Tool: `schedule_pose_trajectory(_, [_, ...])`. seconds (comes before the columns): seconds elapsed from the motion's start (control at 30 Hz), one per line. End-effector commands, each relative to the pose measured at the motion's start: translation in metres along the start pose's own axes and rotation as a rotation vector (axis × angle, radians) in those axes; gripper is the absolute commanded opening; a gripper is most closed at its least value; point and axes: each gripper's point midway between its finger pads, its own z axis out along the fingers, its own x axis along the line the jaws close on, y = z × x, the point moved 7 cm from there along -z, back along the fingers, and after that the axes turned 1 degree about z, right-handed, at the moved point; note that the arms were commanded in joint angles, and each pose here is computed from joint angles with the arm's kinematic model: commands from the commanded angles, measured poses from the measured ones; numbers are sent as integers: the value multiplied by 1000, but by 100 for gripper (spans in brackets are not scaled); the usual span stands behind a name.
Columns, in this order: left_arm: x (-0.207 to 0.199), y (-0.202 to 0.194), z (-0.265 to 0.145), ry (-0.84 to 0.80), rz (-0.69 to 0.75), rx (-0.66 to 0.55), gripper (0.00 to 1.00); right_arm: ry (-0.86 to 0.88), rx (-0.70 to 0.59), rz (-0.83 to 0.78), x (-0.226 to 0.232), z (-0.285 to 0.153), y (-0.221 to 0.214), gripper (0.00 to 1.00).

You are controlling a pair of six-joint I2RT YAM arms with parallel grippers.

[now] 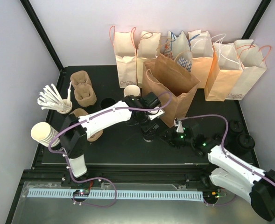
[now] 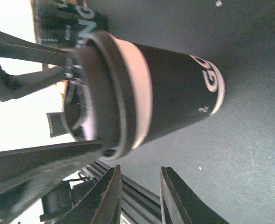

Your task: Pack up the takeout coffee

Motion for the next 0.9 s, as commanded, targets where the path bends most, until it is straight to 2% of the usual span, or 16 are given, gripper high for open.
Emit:
schedule_pose_trajectory(0.0, [-14, -34, 31, -45, 71, 164, 67, 29, -98, -29, 3, -16, 4, 27])
schedule_pose_trajectory(0.3, [-24, -39, 23, -97, 85, 149, 66, 172, -264, -45, -5, -22, 11, 34])
schedule_pose_trajectory(0.37, [-24, -40, 26, -92, 83, 158, 66, 201, -278, -47, -8, -17, 13, 35])
schedule_pose_trajectory(0.5, [-23, -41, 27, -57, 79, 161, 66, 242, -275, -82, -2, -7, 19, 42])
schedule_pose_trajectory(0.63, [-22, -42, 27, -42, 75, 162, 66, 299, -327, -80, 3, -8, 26, 43])
schedule_pose_trajectory(0.87, [-23, -42, 26, -49, 72, 161, 66, 288, -394, -105, 11, -15, 34, 43])
